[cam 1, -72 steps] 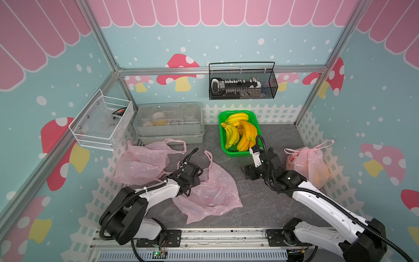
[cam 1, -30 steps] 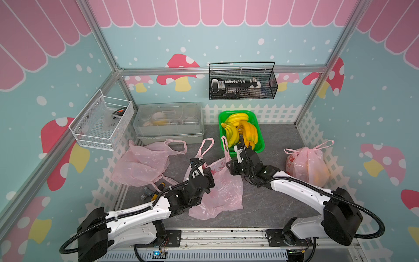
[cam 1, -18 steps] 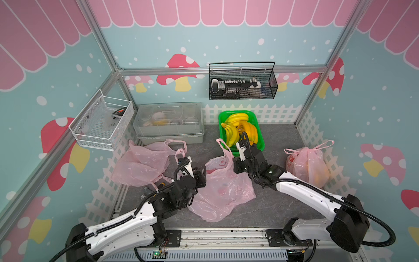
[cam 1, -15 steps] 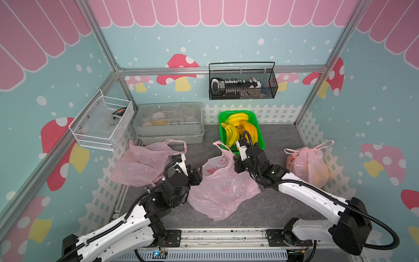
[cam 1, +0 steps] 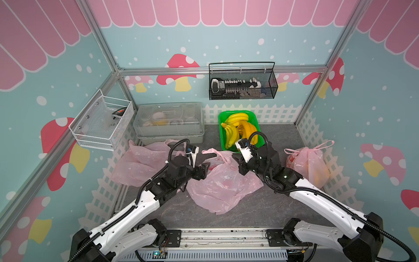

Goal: Place the banana into a plastic bag & tie a knot
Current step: Open the plastic bag at the center of the board.

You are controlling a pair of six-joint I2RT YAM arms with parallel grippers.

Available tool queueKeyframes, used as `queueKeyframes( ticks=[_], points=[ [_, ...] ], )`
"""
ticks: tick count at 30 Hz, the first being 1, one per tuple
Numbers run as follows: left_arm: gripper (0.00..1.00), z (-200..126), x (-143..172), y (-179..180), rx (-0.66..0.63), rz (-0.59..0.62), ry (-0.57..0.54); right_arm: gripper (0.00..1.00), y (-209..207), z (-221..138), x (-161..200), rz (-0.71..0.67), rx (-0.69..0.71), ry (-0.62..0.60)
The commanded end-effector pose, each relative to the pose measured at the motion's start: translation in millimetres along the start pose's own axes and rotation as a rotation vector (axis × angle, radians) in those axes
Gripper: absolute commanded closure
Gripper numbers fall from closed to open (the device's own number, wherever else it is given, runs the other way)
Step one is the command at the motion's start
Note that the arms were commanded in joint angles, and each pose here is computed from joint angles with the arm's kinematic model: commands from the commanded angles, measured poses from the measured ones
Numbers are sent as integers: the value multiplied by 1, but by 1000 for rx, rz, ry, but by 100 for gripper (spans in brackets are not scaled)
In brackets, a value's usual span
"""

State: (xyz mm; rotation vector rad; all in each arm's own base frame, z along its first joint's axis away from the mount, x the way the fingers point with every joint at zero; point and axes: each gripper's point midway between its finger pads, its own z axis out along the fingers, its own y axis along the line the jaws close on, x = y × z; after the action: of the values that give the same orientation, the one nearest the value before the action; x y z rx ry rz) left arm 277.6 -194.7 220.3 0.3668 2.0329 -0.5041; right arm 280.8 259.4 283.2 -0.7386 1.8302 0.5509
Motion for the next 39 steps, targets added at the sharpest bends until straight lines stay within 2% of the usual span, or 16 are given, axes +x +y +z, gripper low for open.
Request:
queueKeyframes(
  ticks=[1,4,8,12,14,20,22,25,29,31,32,35,37,39],
  points=[
    [16,-21,-36,-16,99,65,-207,100,1,-10,-10,-39,-43,-17],
    [13,-21,-28,-14,100,77,-239,100,1,-9,-7,-29,-57,-13],
    [12,-4,-20,-7,61,124,-214,100,8,-10,-8,-36,-102,-25],
    [9,9,-21,-17,103,205,-218,100,12,-12,-11,-48,-121,-37],
    [9,17,-21,-10,57,230,-197,100,12,-12,-12,-52,-122,-38],
    [7,31,-22,2,37,258,-196,100,11,-10,-12,-55,-139,-34],
    [9,34,-20,-2,94,251,-188,100,9,-10,-11,-45,-143,-34],
    [24,37,-14,-22,232,257,-173,100,5,-8,-13,-27,-148,-42],
    [58,26,-9,-54,436,248,-162,100,-9,-3,-18,13,-119,-51],
    [77,21,-9,-61,478,229,-152,100,-19,1,-21,39,-96,-57],
    [86,21,-11,-62,477,220,-149,100,-24,4,-23,48,-86,-55],
    [100,16,-27,-55,398,169,-160,100,-34,16,-30,65,-62,-51],
    [100,1,-46,-51,349,136,-202,100,-35,26,-35,68,-71,-56],
    [100,-26,-76,-37,238,62,-259,100,-37,37,-42,87,-76,-58]
  ],
)
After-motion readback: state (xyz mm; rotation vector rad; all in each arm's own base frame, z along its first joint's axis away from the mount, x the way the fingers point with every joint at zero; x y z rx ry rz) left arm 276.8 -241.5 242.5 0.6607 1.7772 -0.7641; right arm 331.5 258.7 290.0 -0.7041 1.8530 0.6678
